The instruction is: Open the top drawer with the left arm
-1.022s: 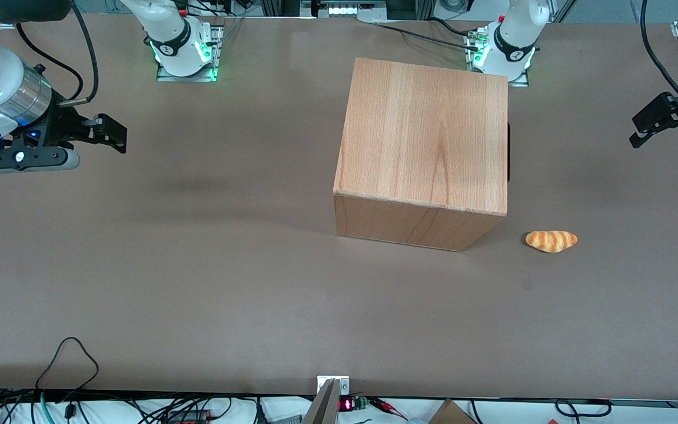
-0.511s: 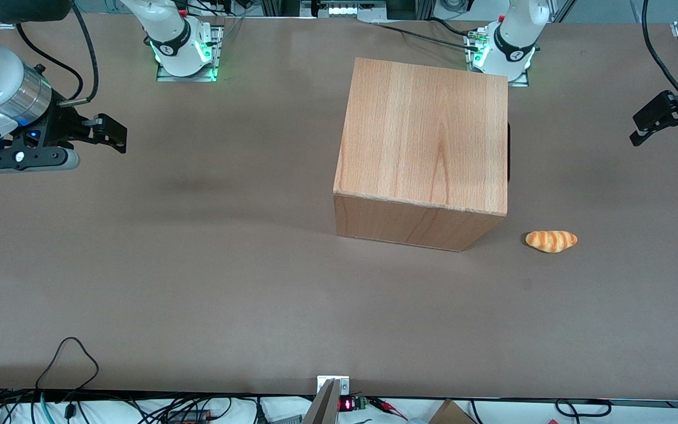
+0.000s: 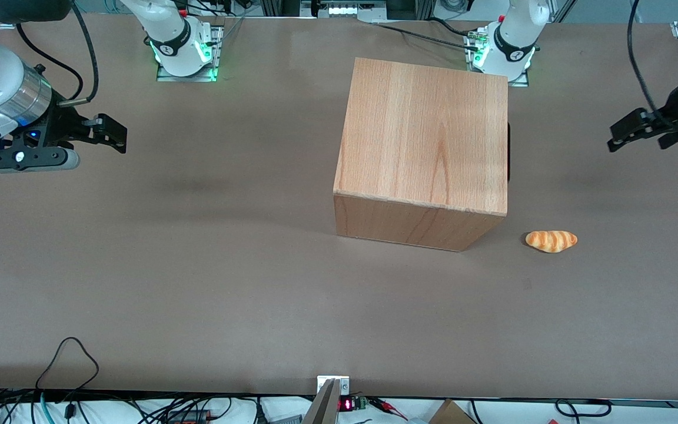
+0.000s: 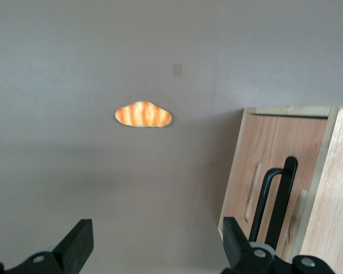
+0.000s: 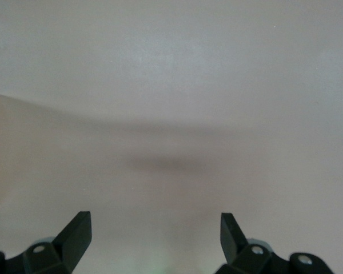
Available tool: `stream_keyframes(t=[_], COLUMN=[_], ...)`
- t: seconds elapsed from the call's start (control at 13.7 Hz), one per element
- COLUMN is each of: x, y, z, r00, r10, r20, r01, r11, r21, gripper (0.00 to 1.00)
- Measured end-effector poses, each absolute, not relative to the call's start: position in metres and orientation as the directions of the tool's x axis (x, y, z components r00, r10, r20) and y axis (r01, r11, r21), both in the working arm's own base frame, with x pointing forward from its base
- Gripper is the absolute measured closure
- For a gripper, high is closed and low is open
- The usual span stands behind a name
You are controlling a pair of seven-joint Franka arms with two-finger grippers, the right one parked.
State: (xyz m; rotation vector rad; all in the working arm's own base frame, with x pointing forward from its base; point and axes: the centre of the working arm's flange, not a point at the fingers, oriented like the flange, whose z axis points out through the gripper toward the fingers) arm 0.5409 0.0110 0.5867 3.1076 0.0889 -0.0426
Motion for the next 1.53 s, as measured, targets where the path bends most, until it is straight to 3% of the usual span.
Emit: stream_keyframes(t=[0.36,0.88,1.53], x=[0.54,0.537,0.546], y=[-0.002,-0.026,-0.044], z=[0.547,0.484,0.442], r00=[0.996,0.993,0.986], r10=[0.012,-0.051,-0.089], r20=[-0.094,-0.11,-0.14], r01=[0.022,-0.028,-0.05], r11=[-0.994,-0.98,-0.965], r21=[0.11,0.199,0.259], gripper=[0.0,0.0,0.0])
